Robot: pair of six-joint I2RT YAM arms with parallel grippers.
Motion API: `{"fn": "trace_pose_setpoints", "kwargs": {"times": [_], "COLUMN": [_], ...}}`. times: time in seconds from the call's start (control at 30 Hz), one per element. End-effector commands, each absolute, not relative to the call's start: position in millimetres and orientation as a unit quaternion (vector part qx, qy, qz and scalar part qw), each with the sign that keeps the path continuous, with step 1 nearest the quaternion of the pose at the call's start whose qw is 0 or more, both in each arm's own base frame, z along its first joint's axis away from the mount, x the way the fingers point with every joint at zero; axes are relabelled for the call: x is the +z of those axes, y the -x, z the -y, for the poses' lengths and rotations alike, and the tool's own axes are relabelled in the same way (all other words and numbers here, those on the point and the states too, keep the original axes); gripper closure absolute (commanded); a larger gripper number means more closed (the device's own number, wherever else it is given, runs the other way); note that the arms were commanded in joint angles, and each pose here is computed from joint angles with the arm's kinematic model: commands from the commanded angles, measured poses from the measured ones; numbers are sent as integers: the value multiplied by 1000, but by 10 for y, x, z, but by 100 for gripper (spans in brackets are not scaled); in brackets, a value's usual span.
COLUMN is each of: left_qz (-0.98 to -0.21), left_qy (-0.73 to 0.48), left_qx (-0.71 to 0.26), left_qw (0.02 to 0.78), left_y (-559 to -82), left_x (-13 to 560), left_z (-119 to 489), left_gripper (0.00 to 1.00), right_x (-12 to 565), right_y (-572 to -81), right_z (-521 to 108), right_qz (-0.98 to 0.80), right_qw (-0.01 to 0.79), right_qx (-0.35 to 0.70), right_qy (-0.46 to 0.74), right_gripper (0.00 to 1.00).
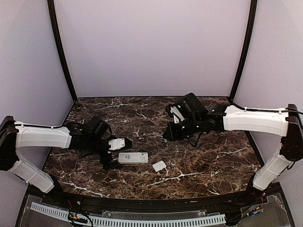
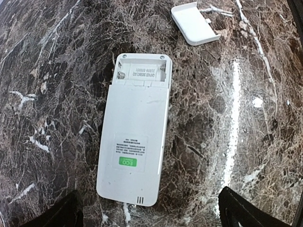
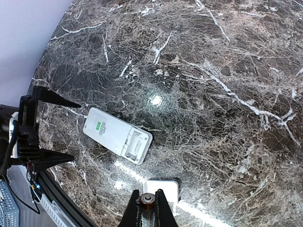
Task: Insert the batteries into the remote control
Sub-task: Move the remote control without batteries to the center of the board.
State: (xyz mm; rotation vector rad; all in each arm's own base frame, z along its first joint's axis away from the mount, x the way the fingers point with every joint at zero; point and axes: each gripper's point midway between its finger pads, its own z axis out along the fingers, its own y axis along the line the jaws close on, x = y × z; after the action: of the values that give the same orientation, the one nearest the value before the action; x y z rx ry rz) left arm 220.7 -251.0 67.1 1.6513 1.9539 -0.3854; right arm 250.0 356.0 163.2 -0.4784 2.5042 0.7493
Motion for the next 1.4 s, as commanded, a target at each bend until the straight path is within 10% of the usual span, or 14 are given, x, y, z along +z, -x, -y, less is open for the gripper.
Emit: {"fn": "trace_pose_setpoints", "kwargs": {"times": [0.0,0.57,1.37], "left_qz": [-705,-709,-718], "left_qy": [-641,-654,-667], "left_qx": [-122,-134,-87], "left_qw": [279,227,181], "left_y": [-2282,-2407,-2071], "left_x": [624,226,-52], "left_z": [2541,2630,2738], "left_gripper": [1,3,55], "right_x": [1622,1620,1526], "right_y": [-2499,-2555,-2462], "right_z": [-3633,-3636,-3468], "right_qz": [-903,-907,-908], "right_qw": [254,257,257], "right_qx": [287,281,270], "right_qy": [192,181,193], "right_gripper": [100,100,100]}}
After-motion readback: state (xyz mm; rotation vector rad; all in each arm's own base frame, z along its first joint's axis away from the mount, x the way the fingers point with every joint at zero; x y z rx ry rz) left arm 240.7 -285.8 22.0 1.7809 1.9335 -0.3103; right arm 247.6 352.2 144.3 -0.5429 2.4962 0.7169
